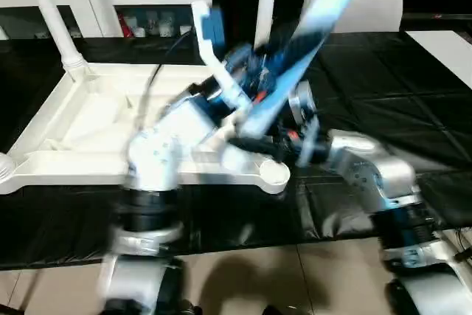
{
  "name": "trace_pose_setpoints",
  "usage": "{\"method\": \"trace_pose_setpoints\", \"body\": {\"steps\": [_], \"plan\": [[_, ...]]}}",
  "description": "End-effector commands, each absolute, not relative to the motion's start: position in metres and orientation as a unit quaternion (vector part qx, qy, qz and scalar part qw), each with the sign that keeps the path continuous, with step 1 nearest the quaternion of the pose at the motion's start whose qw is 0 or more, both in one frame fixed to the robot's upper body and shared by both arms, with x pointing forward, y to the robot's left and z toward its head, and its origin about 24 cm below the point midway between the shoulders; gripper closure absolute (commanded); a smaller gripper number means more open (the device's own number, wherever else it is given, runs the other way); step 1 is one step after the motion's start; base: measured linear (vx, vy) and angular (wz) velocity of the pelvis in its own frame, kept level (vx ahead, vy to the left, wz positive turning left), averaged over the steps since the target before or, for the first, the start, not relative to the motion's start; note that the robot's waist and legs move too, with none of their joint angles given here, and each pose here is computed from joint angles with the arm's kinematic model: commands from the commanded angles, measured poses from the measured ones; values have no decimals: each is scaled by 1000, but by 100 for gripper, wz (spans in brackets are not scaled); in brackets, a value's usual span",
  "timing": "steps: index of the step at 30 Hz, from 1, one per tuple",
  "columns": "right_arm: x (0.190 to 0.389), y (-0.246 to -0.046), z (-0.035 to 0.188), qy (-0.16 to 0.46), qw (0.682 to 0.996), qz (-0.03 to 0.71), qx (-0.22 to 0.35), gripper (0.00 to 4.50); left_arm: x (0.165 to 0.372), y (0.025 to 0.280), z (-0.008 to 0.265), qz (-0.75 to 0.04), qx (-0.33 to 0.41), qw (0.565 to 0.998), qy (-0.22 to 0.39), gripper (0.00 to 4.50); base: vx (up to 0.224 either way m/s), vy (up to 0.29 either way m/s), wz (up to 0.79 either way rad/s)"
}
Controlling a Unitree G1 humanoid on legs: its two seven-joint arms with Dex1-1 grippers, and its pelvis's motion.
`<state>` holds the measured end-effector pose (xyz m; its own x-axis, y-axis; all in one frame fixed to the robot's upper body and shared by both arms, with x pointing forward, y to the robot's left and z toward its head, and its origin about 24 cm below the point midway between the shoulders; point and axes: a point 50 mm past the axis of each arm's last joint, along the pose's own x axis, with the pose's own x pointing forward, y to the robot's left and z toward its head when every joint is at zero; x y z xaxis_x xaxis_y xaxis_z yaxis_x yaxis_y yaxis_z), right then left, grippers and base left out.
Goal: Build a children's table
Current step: Pick table leg
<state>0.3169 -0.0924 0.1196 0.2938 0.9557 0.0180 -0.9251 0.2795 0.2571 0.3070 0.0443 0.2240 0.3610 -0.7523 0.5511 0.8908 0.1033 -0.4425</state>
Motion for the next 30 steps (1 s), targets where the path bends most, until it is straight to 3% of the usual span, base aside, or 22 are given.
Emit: {"method": "trace_pose_setpoints", "body": {"steps": [1, 2, 3, 4, 9, 11, 12, 15, 19, 21, 23, 24, 30], "plan": [[321, -100, 116, 75, 818, 553, 136, 259, 305, 45, 243, -561, -377, 726, -127, 18, 0, 0, 0], [321, -100, 120, 49, 835, 524, 162, 259, 316, 59, 240, -512, -386, 756, -132, 18, 0, 0, 0], [321, -101, 121, 47, 836, 521, 165, 260, 317, 60, 239, -508, -387, 759, -132, 22, 0, 0, 0], [322, -106, 122, 38, 856, 490, 162, 260, 326, 75, 233, -469, -366, 792, -136, 6, 0, 0, 0], [320, -122, 120, 24, 892, 431, 133, 260, 336, 99, 219, -426, -290, 847, -129, 0, 0, 0, 0], [318, -131, 118, 27, 905, 411, 111, 260, 338, 106, 210, -422, -235, 868, -114, 0, 0, 0, 0], [315, -137, 114, 35, 914, 395, 89, 260, 339, 111, 197, -424, -170, 885, -91, 0, 0, 0, 0], [312, -147, 110, 47, 931, 358, 60, 260, 338, 117, 177, -434, -74, 897, -50, 0, 0, 0, 0], [308, -157, 102, 68, 947, 315, 15, 260, 334, 121, 146, -454, 54, 889, 2, 0, 0, 0, 0], [307, -159, 102, 42, 959, 279, 17, 260, 330, 122, 122, -479, 128, 868, 38, 0, 0, 0, 0], [305, -158, 97, 71, 960, 270, 28, 260, 326, 122, 114, -508, 148, 847, 53, 0, 0, 0, 0], [304, -158, 95, 84, 959, 267, 32, 260, 325, 122, 111, -519, 155, 839, 59, 28, 0, 0, 0], [299, -154, 88, 90, 953, 288, 35, 260, 320, 130, 93, -570, 175, 796, 103, 67, 0, 0, 0]]}}
